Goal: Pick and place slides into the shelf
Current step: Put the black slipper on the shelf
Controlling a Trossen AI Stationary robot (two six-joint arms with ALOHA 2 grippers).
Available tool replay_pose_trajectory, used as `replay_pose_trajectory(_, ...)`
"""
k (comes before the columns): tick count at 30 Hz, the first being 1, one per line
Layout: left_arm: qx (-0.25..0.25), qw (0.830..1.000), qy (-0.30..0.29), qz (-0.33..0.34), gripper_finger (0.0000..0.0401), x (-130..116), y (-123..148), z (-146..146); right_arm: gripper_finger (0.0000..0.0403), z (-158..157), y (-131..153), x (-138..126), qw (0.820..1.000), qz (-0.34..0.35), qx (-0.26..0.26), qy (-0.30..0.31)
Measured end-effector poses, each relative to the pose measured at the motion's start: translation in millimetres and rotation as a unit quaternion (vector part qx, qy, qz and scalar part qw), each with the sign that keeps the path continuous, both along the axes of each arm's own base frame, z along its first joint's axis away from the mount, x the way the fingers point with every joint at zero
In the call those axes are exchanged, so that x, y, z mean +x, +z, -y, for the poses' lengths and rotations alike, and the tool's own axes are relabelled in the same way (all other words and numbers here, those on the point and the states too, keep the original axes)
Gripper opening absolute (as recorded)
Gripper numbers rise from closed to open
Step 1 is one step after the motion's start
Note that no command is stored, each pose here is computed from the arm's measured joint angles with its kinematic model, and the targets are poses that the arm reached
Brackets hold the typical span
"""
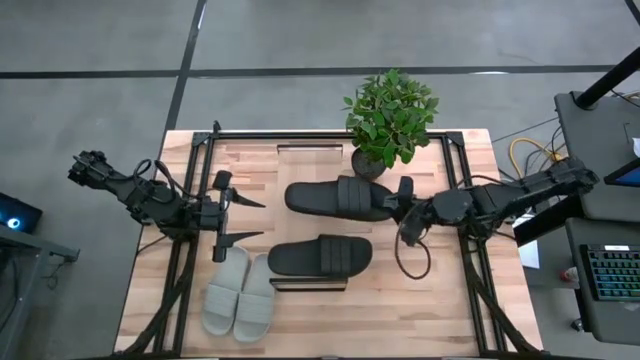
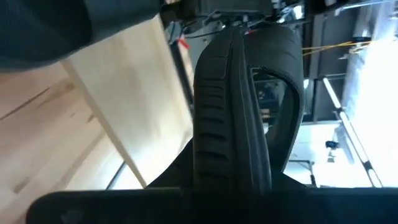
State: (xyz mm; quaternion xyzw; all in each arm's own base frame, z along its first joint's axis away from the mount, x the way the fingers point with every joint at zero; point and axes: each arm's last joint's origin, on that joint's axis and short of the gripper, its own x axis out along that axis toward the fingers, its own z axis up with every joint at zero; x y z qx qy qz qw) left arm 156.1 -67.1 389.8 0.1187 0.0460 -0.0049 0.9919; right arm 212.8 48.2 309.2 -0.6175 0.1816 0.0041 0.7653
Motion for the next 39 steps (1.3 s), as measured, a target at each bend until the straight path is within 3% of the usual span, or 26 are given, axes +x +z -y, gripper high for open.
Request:
replay_pose_trajectory(5,0.014,1.0,0.0,-0.026,0.0244,-3,-5,-2,0.0035,13,-10,11,0.999,-0.029,-0.017,-0.018)
replay_pose_trajectory(12,0.016,0.999,0.001,-0.031,0.0244,-4,-6,-2,0.0035,31,-22,13,0.999,-0.052,0.002,0.004)
replay_pose_trajectory(21,0.018,0.999,0.016,-0.03,0.0244,-4,-6,-3,0.0035,31,-34,11,0.998,-0.062,-0.004,0.005)
replay_pose_trajectory(27,0.018,0.999,0.016,-0.03,0.0244,-4,-6,-3,0.0035,31,-46,14,0.996,-0.068,-0.047,0.018)
replay_pose_trajectory(39,0.02,0.999,0.017,-0.032,0.0244,-2,-7,-2,0.0035,29,-61,14,0.995,-0.062,-0.03,0.071)
